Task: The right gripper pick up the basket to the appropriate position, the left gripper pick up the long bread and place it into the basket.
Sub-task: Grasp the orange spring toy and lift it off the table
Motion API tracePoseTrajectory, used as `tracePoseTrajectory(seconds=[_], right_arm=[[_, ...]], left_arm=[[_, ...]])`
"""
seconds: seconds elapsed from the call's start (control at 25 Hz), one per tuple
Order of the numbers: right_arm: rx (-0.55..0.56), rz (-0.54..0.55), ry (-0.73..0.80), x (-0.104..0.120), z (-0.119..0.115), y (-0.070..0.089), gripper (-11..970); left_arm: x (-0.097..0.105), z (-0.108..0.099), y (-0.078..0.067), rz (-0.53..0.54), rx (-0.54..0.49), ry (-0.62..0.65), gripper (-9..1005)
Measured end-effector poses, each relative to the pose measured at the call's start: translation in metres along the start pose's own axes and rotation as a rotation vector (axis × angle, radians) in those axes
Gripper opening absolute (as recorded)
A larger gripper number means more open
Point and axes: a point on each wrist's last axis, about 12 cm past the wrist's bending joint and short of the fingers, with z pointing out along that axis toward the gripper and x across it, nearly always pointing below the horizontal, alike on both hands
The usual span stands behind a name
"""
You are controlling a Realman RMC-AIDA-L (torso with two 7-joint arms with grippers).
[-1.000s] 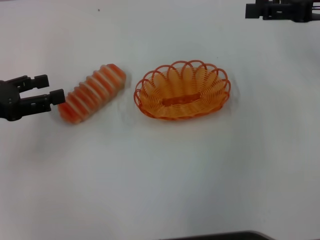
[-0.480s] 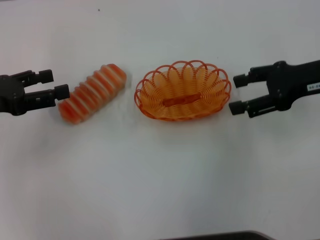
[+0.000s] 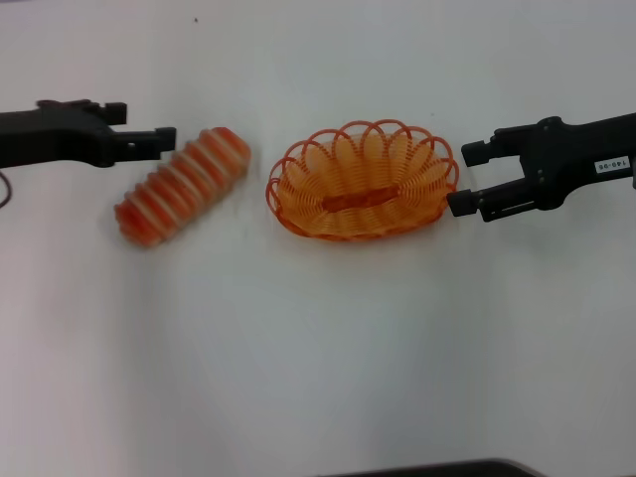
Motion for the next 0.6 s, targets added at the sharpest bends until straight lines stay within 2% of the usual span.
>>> tracePoseTrajectory(seconds=[0.16,0.32,0.6], right_arm=[[0.001,0.017,-0.001,-0.005,0.001,-0.001,897],[0.007,0.018,-0.003,-0.005,0.001,-0.002,897],[0.016,0.013,-0.007,-0.008,0.003,-0.004,897]], left_arm=[[0.002,0.025,-0.004,0.022,-0.016,0.064,794],[0.007,0.042,-0.007,0.052,-0.04,0.107,786],[0.016,0.057,-0.014,0.126,-0.043,0.169,772]])
